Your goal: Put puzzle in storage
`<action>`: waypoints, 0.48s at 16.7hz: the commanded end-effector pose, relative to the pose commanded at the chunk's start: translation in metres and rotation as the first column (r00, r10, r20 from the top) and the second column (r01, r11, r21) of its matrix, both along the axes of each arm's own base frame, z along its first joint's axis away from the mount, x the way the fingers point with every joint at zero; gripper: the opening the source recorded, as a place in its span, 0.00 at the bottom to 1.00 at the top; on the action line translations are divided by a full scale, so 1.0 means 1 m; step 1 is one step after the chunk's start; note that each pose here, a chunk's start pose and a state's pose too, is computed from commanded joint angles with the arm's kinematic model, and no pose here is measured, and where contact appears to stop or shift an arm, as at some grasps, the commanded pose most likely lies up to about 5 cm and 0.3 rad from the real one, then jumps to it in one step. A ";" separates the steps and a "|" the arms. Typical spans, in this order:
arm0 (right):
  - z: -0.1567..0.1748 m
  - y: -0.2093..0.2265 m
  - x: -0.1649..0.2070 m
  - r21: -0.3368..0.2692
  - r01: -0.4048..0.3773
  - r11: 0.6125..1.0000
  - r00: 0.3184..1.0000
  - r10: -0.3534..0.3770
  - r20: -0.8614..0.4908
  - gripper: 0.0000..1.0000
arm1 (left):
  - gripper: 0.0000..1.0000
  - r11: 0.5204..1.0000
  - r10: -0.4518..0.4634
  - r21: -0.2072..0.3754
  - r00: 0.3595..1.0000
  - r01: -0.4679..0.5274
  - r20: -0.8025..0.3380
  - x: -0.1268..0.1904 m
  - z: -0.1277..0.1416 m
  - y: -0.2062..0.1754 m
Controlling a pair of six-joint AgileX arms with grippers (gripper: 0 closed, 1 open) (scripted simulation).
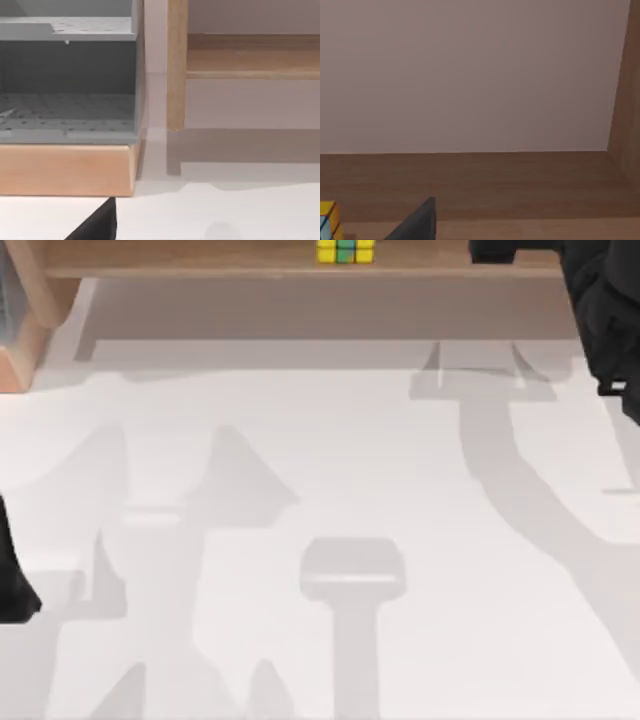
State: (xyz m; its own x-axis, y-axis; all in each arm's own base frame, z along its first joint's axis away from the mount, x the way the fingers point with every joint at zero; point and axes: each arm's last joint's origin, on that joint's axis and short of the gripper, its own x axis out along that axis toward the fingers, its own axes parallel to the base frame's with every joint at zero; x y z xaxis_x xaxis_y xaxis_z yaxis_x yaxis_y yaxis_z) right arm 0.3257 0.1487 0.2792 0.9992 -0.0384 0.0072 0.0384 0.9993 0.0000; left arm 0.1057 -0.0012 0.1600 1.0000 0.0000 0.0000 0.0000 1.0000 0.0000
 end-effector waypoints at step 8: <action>-0.114 0.141 0.065 -0.007 -0.022 1.000 1.000 0.022 -0.017 1.00 | 1.00 1.000 0.000 0.000 1.000 0.000 0.000 0.000 0.000 0.000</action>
State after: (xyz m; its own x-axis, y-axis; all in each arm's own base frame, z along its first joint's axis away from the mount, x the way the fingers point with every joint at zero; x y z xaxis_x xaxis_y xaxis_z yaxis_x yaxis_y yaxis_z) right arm 0.3906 0.2898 0.1654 0.9998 -0.0162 -0.0095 0.0161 0.9998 -0.0075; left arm 0.1057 -0.0012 0.1600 1.0000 0.0000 0.0000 0.0000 1.0000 0.0000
